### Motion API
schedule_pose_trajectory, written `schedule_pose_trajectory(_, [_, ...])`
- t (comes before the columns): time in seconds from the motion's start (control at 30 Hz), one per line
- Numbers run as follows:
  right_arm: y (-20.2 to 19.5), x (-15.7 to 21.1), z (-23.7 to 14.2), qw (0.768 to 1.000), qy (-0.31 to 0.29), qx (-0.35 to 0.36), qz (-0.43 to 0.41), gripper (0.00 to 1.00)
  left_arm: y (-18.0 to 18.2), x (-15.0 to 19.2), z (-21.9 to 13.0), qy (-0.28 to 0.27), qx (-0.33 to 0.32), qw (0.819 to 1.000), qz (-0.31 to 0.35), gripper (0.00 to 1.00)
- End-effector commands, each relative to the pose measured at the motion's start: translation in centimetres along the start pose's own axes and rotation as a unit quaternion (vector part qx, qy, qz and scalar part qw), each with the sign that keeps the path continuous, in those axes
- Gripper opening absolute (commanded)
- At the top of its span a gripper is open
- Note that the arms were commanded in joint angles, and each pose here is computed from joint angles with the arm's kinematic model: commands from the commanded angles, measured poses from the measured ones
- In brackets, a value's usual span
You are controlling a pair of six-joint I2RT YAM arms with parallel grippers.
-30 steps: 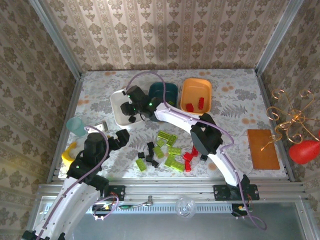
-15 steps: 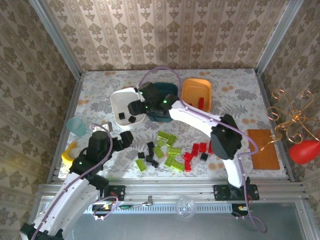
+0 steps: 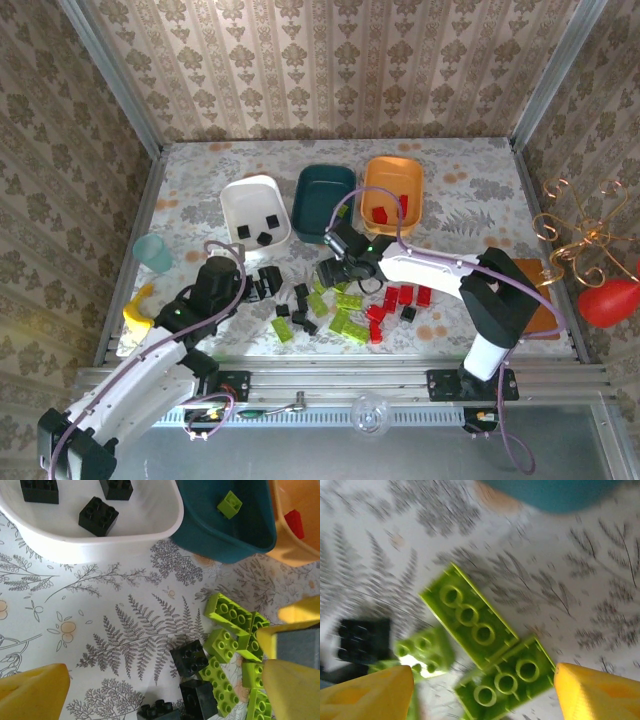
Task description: Sort the legos into containers by color
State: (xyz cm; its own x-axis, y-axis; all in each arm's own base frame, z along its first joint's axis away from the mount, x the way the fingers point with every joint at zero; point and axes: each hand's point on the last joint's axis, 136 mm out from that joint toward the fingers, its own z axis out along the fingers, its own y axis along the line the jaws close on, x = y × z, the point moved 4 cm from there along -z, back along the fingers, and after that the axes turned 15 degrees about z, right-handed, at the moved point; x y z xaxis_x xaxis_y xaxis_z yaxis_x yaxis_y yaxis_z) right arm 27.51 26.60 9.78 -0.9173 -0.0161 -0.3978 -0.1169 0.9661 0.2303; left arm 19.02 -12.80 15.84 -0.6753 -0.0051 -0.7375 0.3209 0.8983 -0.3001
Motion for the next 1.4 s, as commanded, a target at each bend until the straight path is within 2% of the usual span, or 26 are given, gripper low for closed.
schedule_pose_trajectory(0.0, [-0.9,-0.1,-0.3,1.0,-0.013,0.02,-0.014,0.77,-0.1,0.1,0.3,-0.008,0.004,1.0,0.013,1.0])
schedule_pose_trajectory(0.27, [1.8,-2.5,-0.1,0.996,-0.036,-0.018,-0.078,0.74,0.2,0.5,0.4,-0.003,-0.001,1.0,0.014,1.0])
schedule_pose_trajectory(0.5, [2.8,-3.6,2.8,0.995,-0.02,0.006,-0.098,0.75,0.4,0.7,0.5,0.001,-0.006,1.0,0.012,1.0])
schedule_pose_trajectory(0.7, [3.2,-2.9,4.2,0.993,-0.006,0.018,-0.118,0.76,0.7,1.1,0.6,0.004,-0.011,1.0,0.01,1.0])
schedule_pose_trajectory(1.0, [1.6,-2.3,5.3,0.993,0.004,0.052,-0.108,0.61,1.0,1.2,0.9,0.005,-0.012,1.0,0.005,1.0])
schedule_pose_trajectory(1.13, [0.5,-2.7,5.2,0.995,-0.003,0.055,-0.085,0.48,1.0,1.3,0.9,0.006,-0.012,1.0,0.004,1.0])
schedule_pose_trajectory(1.2, [0.4,-2.8,5.1,0.996,-0.002,0.045,-0.08,0.47,1.0,1.4,0.9,0.007,-0.012,1.0,0.003,1.0])
schedule_pose_trajectory(1.37, [0.7,-2.5,5.6,0.995,0.01,0.036,-0.089,0.53,1.0,1.3,1.0,0.005,-0.011,1.0,0.002,1.0])
